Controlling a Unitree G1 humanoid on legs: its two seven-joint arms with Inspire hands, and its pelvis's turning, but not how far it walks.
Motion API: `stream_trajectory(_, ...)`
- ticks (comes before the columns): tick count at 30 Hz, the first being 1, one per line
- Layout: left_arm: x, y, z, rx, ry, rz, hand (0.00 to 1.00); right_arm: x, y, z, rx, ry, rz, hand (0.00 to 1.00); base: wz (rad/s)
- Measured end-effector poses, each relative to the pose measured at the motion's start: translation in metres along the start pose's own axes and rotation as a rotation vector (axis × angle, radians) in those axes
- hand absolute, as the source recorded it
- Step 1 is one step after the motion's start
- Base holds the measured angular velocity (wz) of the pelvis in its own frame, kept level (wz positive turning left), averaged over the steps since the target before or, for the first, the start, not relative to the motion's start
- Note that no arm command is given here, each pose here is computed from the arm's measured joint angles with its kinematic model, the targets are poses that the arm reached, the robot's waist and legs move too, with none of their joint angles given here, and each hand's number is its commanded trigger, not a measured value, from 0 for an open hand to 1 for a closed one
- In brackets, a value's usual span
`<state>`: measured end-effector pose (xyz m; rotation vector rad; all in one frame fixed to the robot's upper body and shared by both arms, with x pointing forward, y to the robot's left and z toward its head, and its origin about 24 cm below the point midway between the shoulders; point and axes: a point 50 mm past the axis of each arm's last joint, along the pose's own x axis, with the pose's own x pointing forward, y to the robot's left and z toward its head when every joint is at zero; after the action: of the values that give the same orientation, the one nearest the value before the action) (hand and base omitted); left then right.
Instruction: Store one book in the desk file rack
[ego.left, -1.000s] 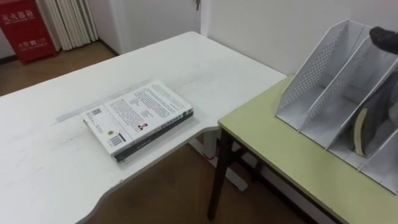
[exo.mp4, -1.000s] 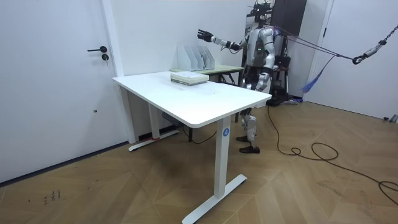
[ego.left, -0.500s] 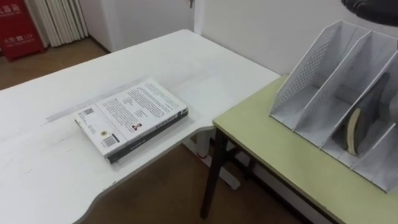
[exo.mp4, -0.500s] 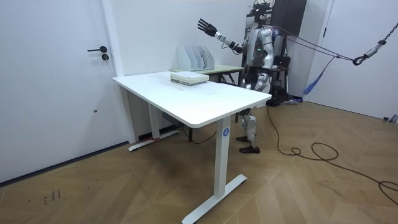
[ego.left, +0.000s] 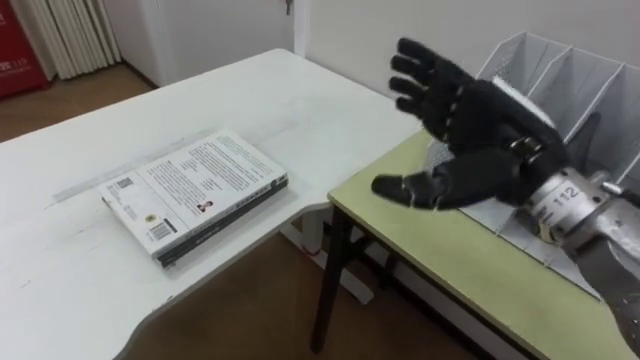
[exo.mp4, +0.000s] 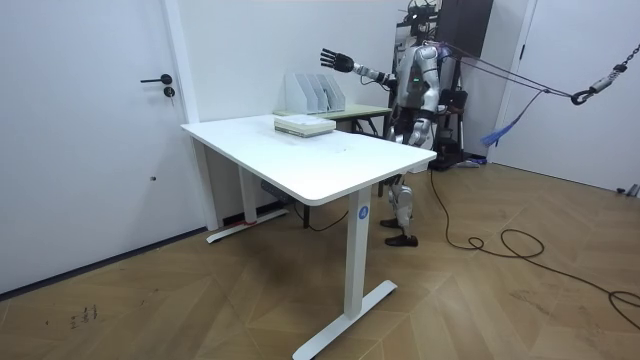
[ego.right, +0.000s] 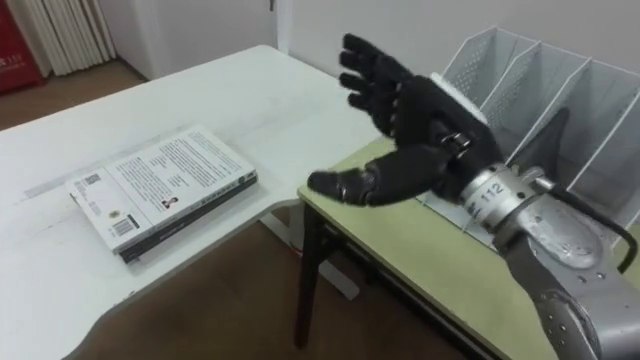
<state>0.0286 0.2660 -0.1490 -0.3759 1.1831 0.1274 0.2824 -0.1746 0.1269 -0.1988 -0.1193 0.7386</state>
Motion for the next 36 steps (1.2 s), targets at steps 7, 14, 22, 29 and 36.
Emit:
stream_trajectory(7,0.009,-0.010,0.021,0.060,0.013,-0.045,0.00,-0.044,0.060,-0.106,0.041,0.533,0.279,0.00,0.00)
stream_trajectory(14,0.014,-0.017,0.017,0.059,0.030,-0.014,0.00,-0.113,0.087,-0.187,0.135,0.986,0.271,0.00,0.05)
stream_trajectory(22,0.019,-0.023,0.007,0.017,0.035,0.078,0.00,-0.188,0.121,-0.239,0.324,1.303,-0.068,0.00,0.01)
stream_trajectory(29,0.019,-0.022,-0.007,-0.034,0.040,0.151,0.00,-0.214,0.147,-0.250,0.454,1.380,-0.371,0.00,0.06)
stream_trajectory(36,0.019,-0.026,-0.019,-0.024,0.065,0.192,0.00,-0.240,0.161,-0.252,0.531,1.458,-0.626,0.00,0.01)
